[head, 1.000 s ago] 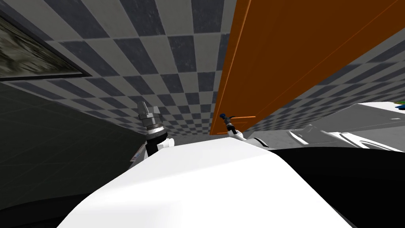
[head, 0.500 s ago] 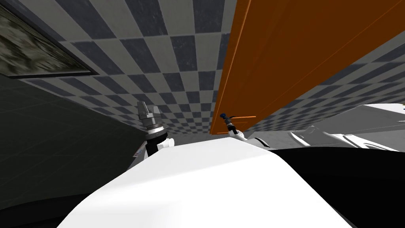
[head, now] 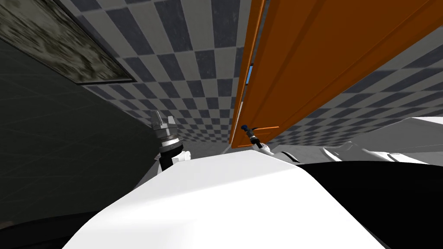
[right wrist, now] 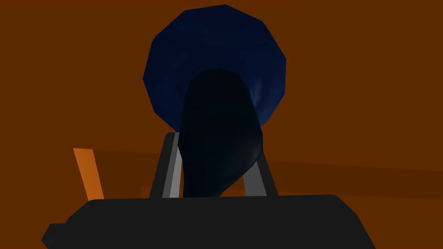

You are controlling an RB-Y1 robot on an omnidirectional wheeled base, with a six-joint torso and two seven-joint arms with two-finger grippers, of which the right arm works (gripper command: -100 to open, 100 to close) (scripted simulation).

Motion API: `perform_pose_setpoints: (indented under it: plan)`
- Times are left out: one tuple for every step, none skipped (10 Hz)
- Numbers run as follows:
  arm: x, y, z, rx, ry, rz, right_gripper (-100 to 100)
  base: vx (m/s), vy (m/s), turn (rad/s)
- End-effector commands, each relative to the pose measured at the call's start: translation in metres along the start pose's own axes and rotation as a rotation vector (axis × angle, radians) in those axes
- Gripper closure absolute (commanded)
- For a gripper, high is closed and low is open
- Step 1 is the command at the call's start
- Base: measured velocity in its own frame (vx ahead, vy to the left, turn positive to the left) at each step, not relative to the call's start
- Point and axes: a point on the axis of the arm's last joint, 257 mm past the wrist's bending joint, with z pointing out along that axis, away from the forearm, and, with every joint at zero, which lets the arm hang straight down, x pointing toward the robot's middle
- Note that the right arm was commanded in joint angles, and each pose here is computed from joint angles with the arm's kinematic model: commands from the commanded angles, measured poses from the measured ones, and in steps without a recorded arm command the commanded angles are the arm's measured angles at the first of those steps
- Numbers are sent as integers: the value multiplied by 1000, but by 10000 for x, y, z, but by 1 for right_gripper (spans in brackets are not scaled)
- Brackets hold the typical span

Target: Pull the door open

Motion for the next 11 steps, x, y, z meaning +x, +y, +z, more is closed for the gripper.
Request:
perform_pose_setpoints:
  plan:
    - [-25, 21, -39, -5, 21, -2, 100, -188, -64, 126]
    - [-30, 20, -62, -5, 31, -2, 100, -189, -72, 108]
    - [-34, 19, -83, -4, 41, -1, 100, -197, -68, 86]
    - [-5, 12, -65, -3, 37, 2, 100, -86, -24, 22]
    - [3, 2, -148, -4, 61, 2, 100, -131, -54, 100]
    - [0, 6, -194, -7, 74, 0, 100, -219, -86, 140]
    - [-2, 11, -247, -10, 90, -1, 100, -225, -88, 128]
    - [-2, 14, -302, -12, 107, -2, 100, -212, -91, 92]
    - [-1, 18, -358, -14, 124, -2, 100, -213, -113, 111]
    - [1, 19, -385, -15, 132, -2, 100, -162, -89, 68]
    - [3, 21, -434, -16, 147, -2, 100, -157, -80, 64]
